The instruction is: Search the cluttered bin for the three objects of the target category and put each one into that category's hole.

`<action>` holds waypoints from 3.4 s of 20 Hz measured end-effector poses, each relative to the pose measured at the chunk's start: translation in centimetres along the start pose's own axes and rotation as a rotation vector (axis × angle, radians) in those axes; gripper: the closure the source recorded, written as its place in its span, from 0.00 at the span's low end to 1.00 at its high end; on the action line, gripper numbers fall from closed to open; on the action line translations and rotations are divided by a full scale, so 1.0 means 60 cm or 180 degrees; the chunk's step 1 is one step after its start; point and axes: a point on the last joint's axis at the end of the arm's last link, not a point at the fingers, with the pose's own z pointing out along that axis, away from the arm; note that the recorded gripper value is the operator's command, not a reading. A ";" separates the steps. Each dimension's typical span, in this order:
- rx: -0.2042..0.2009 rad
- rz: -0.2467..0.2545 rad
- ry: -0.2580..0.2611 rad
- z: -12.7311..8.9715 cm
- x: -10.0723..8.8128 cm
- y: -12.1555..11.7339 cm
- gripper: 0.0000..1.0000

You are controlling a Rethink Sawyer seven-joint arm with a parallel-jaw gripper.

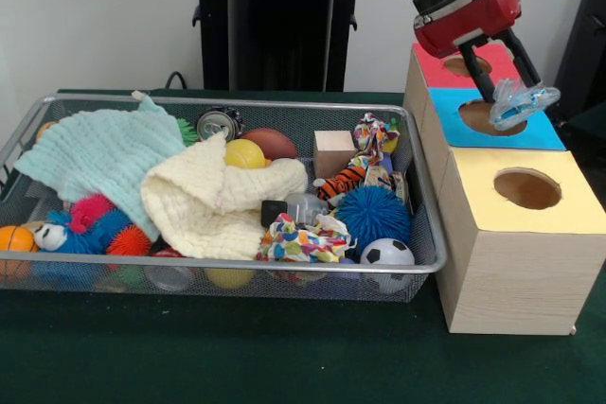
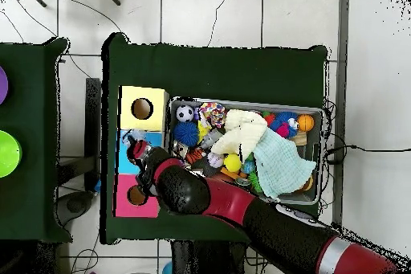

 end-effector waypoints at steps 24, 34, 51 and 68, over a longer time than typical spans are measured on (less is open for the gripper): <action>0.0335 -0.0155 0.0428 -0.013 0.037 -0.014 1.00; 0.0219 -0.0315 0.0052 -0.005 0.027 -0.014 1.00; 0.0190 -0.0382 -0.0036 -0.006 0.025 -0.012 1.00; 0.0225 -0.0413 0.0094 -0.006 0.036 -0.010 0.00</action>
